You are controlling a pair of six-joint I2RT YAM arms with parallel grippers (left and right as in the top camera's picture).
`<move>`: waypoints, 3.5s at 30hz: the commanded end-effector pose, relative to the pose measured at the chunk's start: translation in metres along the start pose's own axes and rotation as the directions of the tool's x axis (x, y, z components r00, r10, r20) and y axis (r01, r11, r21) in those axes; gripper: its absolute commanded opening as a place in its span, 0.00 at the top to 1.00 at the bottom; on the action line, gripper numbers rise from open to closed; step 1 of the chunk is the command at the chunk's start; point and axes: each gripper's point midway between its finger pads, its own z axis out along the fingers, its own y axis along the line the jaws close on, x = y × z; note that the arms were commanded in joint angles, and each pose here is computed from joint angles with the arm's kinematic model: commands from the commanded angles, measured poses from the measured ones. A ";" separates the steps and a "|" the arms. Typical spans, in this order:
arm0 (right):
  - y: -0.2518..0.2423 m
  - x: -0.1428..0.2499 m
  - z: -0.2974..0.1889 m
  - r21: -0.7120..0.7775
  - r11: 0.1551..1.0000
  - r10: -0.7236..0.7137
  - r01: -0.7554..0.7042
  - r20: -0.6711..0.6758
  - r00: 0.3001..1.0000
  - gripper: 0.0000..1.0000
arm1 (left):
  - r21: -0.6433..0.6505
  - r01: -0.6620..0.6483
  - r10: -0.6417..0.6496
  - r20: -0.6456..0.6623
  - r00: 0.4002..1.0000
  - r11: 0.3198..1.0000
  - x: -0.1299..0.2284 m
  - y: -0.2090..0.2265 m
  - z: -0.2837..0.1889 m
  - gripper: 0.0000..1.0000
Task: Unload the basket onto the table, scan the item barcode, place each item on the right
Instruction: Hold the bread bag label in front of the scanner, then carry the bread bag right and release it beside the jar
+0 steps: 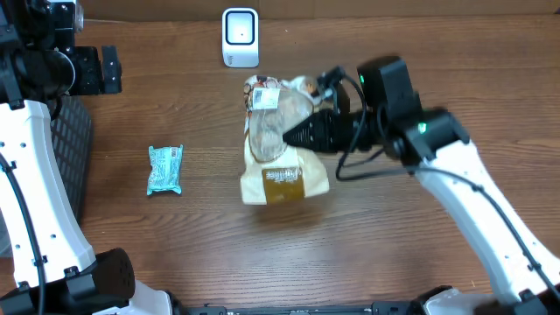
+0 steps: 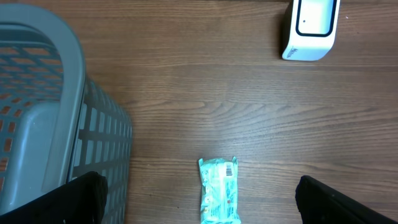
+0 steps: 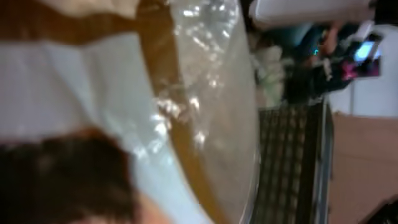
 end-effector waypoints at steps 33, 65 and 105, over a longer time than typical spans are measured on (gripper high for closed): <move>-0.157 -0.265 0.124 0.711 -0.392 -0.707 0.583 -0.639 0.304 0.96 | -0.006 -0.020 0.020 0.021 1.000 1.000 -0.005 0.001 -0.005 0.01; -0.142 -0.278 0.115 0.799 -0.381 -0.757 0.465 -0.559 0.340 0.96 | -0.005 -0.020 0.020 0.019 1.000 1.000 -0.005 0.001 -0.004 0.00; -0.193 0.000 -0.041 0.666 0.743 0.197 -0.066 -0.123 0.973 0.96 | -0.005 -0.019 0.019 0.019 1.000 1.000 -0.005 0.001 -0.004 0.01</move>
